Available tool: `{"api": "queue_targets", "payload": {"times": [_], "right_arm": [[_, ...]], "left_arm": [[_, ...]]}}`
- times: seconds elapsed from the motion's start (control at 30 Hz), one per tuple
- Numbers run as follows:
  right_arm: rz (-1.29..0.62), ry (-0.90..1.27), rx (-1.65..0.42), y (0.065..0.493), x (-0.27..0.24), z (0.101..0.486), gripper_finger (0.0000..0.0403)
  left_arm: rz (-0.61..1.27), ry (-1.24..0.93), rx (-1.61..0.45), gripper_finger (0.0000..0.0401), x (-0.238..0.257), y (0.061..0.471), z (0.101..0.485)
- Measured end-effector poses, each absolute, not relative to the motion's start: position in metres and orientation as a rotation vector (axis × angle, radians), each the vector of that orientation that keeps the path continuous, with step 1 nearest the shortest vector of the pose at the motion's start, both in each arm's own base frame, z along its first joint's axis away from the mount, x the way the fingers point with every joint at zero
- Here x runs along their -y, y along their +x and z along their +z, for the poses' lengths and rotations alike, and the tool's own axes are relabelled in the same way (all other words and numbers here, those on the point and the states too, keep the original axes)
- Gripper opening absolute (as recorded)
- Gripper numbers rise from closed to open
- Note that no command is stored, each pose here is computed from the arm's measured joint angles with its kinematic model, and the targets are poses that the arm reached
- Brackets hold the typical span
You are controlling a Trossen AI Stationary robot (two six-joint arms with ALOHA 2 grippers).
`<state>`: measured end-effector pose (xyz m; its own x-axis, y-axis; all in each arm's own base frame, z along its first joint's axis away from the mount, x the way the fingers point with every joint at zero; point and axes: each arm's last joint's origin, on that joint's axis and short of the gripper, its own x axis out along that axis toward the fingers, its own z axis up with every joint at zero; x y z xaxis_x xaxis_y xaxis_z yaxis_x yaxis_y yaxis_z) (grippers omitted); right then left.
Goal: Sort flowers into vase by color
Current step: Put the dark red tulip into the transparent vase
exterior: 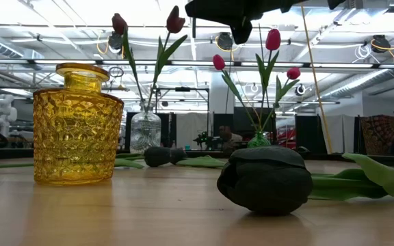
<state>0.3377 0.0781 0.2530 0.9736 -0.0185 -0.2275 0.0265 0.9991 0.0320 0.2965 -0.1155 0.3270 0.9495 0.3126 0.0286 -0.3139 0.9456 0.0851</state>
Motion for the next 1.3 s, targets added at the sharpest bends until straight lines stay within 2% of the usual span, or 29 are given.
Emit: {"api": "queue_targets", "payload": {"times": [0.7, 0.8, 1.03, 1.3], "right_arm": [[-0.037, 0.021, -0.281, 0.337, -0.075, 0.248, 0.0002], [-0.037, 0.02, -0.281, 0.337, -0.075, 0.248, 0.0002], [-0.037, 0.02, -0.281, 0.337, -0.075, 0.248, 0.0027], [-0.039, 0.016, -0.308, 0.335, -0.075, 0.247, 0.0105]], "left_arm": [[0.292, 0.113, 0.017, 0.0141, 0.115, 0.297, 0.327], [0.284, 0.113, 0.017, 0.0116, 0.115, 0.298, 0.327], [0.248, 0.14, 0.017, 0.0013, 0.116, 0.298, 0.328], [0.252, 0.155, -0.009, 0.0008, 0.109, 0.284, 0.337]]}}
